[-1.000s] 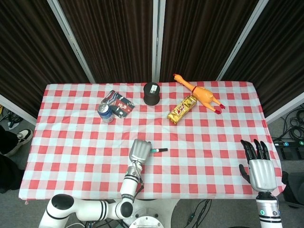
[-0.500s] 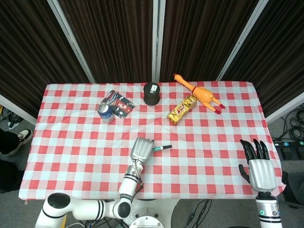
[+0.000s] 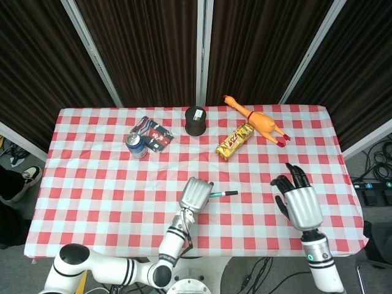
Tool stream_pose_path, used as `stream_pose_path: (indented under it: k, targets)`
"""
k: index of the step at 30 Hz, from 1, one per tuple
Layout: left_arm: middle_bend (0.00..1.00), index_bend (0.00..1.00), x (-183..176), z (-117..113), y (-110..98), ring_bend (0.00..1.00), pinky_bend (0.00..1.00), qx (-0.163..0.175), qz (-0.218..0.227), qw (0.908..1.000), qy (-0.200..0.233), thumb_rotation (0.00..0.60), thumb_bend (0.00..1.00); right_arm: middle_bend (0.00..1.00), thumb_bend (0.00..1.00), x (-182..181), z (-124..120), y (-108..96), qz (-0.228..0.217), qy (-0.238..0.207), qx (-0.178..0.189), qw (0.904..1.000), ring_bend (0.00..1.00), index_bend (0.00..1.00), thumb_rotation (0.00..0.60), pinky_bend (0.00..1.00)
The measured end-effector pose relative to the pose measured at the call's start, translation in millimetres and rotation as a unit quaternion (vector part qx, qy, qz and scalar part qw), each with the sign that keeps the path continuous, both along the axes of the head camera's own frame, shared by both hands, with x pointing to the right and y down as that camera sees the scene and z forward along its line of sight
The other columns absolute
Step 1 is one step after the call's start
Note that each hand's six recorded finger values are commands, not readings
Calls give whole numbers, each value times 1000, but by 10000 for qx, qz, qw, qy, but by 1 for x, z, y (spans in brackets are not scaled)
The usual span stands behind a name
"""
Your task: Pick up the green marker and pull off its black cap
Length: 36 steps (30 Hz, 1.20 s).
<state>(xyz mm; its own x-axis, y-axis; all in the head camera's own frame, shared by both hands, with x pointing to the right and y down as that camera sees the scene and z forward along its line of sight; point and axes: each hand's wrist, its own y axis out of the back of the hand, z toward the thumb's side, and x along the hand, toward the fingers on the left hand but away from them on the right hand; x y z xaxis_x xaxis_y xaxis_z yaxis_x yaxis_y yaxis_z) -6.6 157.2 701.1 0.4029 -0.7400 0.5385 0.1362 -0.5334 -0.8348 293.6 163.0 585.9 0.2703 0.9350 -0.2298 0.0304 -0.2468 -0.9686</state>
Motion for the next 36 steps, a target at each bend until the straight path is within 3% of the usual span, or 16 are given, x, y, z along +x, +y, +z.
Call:
stream_pose_path:
  k: [12, 22, 36]
  targets:
    - [624, 588, 7, -18, -7, 619, 619, 228, 366, 9987, -258, 600, 446, 393, 224, -76, 37, -24, -466, 144, -407, 9980, 103, 447, 600, 177]
    - [623, 588, 3, -24, -18, 620, 619, 311, 336, 9987, -213, 600, 447, 390, 223, -85, 52, -21, -471, 411, -731, 9954, 103, 447, 600, 177]
    - [623, 588, 5, -31, -17, 620, 619, 318, 356, 9988, -89, 600, 446, 408, 233, -96, 72, -19, -461, 466, -949, 9933, 119, 464, 600, 177]
